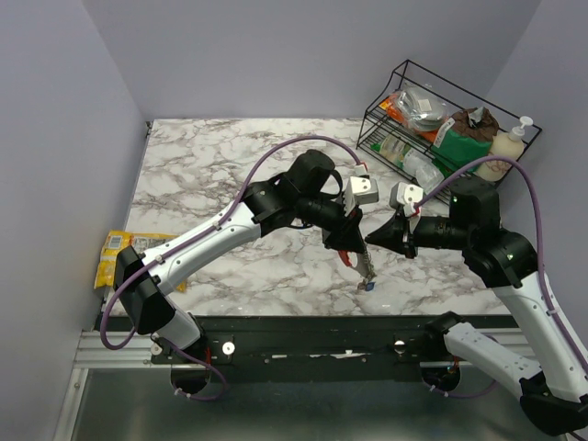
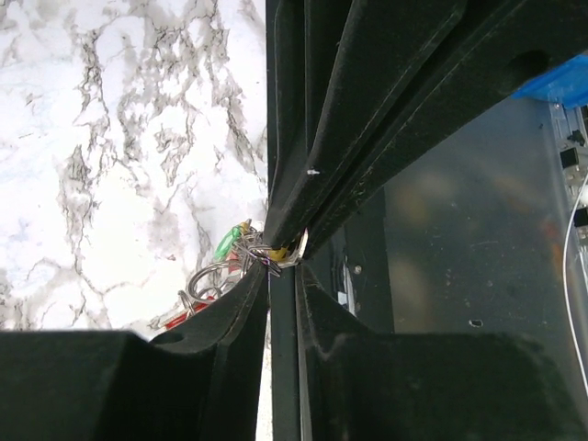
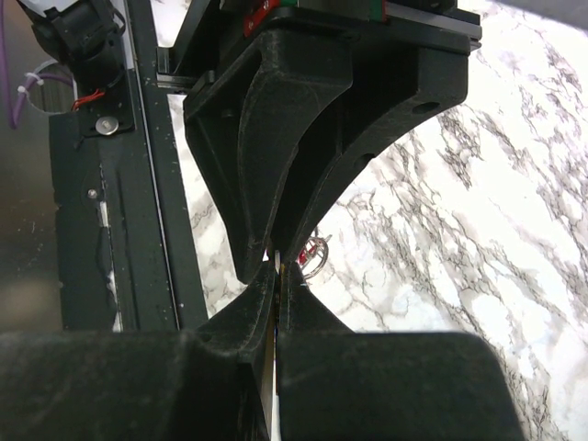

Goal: Remove the keys from the keyring
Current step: Remove the key from the keyring.

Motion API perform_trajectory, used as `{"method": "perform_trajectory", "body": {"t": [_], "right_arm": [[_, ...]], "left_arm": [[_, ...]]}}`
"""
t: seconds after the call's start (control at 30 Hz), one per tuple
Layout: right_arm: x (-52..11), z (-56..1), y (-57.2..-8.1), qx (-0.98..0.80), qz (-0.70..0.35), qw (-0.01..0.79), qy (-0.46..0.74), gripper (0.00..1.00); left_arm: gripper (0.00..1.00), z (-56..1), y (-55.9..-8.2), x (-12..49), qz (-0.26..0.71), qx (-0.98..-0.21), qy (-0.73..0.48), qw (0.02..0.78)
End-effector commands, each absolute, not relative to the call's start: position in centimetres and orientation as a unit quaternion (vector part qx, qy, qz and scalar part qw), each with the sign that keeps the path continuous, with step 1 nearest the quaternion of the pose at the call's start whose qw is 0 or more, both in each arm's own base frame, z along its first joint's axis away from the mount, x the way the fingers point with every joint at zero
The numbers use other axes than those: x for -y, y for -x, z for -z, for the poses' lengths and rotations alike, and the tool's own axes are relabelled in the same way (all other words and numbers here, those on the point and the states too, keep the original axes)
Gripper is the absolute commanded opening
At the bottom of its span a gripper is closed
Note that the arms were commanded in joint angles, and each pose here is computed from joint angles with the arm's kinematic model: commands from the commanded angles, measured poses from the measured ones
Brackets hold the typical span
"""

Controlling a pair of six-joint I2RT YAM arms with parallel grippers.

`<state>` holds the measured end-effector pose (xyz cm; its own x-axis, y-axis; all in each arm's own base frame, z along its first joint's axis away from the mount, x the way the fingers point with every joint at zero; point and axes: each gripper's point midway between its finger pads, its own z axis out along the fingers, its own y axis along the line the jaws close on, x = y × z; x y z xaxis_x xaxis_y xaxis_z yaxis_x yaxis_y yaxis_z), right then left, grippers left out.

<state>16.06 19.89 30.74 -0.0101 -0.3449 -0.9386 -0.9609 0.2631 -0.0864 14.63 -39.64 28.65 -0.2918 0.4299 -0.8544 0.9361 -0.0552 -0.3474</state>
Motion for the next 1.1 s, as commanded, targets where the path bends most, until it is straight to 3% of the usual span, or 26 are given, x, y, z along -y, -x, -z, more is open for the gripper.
{"method": "perform_trajectory", "body": {"t": [0.0,0.07,0.33,0.43,0.57,0.77,1.07], "right_arm": [[-20.1,-32.7,-16.0,-0.61,-0.325,0.507,0.514,0.02],[-20.1,-32.6,-16.2,-0.613,-0.324,0.507,0.512,0.02],[-20.2,-33.0,-16.0,-0.612,-0.329,0.507,0.51,0.02],[-20.2,-33.2,-15.8,-0.61,-0.335,0.506,0.51,0.02],[-20.2,-33.4,-15.7,-0.61,-0.334,0.506,0.51,0.02],[-19.8,-33.7,-16.1,-0.615,-0.322,0.516,0.501,0.02],[-18.7,-34.4,-17.6,-0.632,-0.282,0.543,0.475,0.02]], "left_arm": [[0.32,-29.3,-14.7,40.1,0.485,-0.634,-0.539,0.27],[0.41,-29.3,-14.8,40.1,0.484,-0.634,-0.539,0.271],[0.41,-29.1,-15.2,40.3,0.474,-0.641,-0.536,0.277],[0.35,-29.1,-15.7,40.3,0.464,-0.648,-0.532,0.287],[0.12,-28.9,-15.8,40.3,0.46,-0.65,-0.531,0.288],[0.0,-28.7,-15.7,40.2,0.46,-0.651,-0.532,0.286],[0.0,-29.1,-15.5,39.8,0.455,-0.642,-0.541,0.297]]}}
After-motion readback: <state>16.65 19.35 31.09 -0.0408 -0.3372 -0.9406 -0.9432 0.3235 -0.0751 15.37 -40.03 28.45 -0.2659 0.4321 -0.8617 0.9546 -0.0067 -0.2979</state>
